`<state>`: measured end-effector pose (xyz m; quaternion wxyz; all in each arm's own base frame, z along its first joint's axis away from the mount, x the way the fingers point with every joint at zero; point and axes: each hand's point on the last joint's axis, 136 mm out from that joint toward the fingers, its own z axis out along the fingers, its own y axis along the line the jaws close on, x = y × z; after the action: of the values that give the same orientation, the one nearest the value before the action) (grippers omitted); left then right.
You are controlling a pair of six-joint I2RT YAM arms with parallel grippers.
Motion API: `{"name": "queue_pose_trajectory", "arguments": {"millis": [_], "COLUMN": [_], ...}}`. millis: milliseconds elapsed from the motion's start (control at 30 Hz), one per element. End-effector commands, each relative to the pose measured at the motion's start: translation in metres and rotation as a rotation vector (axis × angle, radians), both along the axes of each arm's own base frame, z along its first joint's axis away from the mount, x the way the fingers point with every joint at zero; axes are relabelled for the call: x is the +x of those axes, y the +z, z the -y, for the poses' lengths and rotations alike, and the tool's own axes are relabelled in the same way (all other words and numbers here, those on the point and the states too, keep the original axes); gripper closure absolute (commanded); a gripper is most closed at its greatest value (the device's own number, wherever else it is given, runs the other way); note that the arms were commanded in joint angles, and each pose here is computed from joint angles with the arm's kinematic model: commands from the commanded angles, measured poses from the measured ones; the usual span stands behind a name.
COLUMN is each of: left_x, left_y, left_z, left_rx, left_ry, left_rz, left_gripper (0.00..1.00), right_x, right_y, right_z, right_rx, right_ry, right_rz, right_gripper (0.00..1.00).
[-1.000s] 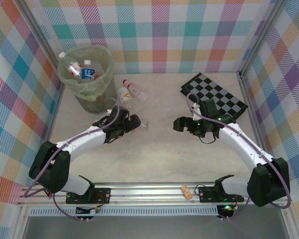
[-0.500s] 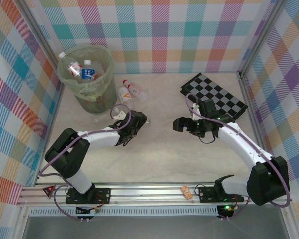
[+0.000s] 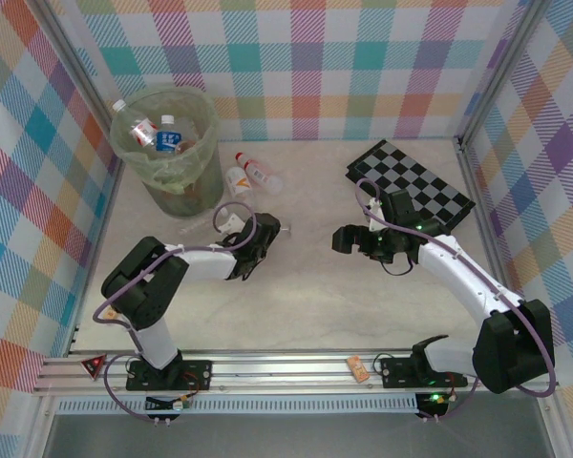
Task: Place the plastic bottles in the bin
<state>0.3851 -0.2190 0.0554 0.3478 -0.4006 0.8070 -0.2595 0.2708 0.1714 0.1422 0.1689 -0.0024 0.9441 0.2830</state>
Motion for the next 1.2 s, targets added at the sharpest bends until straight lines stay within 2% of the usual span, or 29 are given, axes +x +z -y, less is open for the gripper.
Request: {"name": "queue_pose_trajectory", "arguments": {"millis": [0, 67, 100, 167, 367, 500, 767, 933, 1167], "left_x": [0.001, 0.003, 0.004, 0.003, -0.001, -0.005, -0.014, -0.024, -0.036], "left_y": [-0.018, -0.018, -0.017, -0.015, -0.002, 0.013, 0.048, 0.073, 0.136], "left_z": [0.002, 0.003, 0.003, 0.001, -0.003, -0.008, -0.008, -0.003, 0.024], "left_rx": [0.046, 0.046, 0.047, 0.05, 0.054, 0.074, 0.095, 0.151, 0.271], "left_ry": [-0.034, -0.035, -0.033, -0.029, -0.031, -0.039, -0.096, -0.2, -0.499], "left_rz": [-0.04, -0.035, -0.031, -0.027, -0.017, -0.005, 0.031, 0.05, 0.1], "left_gripper": [0.12, 0.08, 0.09, 0.18, 0.35, 0.42, 0.44, 0.43, 0.44], "right_x": [-0.004, -0.004, -0.005, -0.006, -0.006, -0.005, -0.003, -0.001, 0.003], "right_y": [-0.004, -0.004, -0.004, -0.005, -0.007, -0.007, -0.007, -0.005, -0.006], "right_z": [0.001, 0.001, 0.001, 0.002, 0.002, 0.001, 0.0, 0.0, -0.002], "right_rx": [-0.007, -0.006, -0.007, -0.011, -0.012, -0.01, -0.002, -0.004, -0.007], "right_ry": [0.018, 0.018, 0.017, 0.018, 0.018, 0.018, 0.016, 0.014, 0.015], "right_rz": [-0.005, -0.005, -0.006, -0.006, -0.009, -0.009, -0.009, -0.007, -0.013], "right_gripper": [0.01, 0.01, 0.01, 0.01, 0.01, 0.01, 0.01, 0.01, 0.01]}}
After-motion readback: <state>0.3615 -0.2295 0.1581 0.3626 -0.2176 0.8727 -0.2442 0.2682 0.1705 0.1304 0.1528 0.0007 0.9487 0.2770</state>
